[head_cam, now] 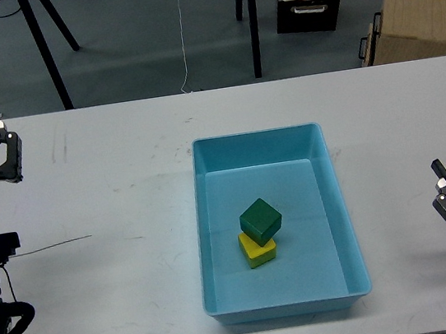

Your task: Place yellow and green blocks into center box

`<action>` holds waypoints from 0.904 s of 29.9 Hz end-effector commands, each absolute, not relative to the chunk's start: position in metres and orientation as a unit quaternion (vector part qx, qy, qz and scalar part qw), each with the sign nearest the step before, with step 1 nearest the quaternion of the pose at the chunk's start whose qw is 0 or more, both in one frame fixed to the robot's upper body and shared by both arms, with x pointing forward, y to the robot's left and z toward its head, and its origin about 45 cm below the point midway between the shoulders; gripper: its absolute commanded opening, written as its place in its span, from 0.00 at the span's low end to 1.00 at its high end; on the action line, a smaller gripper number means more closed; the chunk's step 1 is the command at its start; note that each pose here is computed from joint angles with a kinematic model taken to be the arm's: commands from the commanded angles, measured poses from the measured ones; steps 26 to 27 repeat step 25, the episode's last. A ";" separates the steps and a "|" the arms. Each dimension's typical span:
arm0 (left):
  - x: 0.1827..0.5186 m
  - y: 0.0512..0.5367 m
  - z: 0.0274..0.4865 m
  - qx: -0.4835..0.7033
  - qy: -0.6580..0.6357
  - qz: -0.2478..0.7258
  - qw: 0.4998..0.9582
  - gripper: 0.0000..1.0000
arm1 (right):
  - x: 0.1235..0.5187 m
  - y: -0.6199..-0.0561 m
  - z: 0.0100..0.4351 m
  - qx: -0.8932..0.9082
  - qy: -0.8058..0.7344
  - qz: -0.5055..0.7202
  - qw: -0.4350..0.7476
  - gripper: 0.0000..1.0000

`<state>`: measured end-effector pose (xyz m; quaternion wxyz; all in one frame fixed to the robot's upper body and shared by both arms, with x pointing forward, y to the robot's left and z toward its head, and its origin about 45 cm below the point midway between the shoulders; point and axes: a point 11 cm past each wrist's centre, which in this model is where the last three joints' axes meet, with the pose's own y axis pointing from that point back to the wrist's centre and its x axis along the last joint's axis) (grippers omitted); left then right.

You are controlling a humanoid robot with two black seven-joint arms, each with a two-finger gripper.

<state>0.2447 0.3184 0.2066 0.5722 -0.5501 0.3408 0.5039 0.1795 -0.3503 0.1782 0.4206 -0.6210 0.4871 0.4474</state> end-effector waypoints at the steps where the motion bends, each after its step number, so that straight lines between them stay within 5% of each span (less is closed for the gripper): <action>1: 0.226 0.318 0.193 -0.550 0.351 0.511 0.560 1.00 | 0.176 -0.350 0.176 -0.619 0.490 0.451 0.416 0.99; 27: 0.219 0.299 0.182 -0.550 0.380 0.502 0.549 1.00 | 0.173 -0.348 0.173 -0.618 0.489 0.458 0.412 0.99</action>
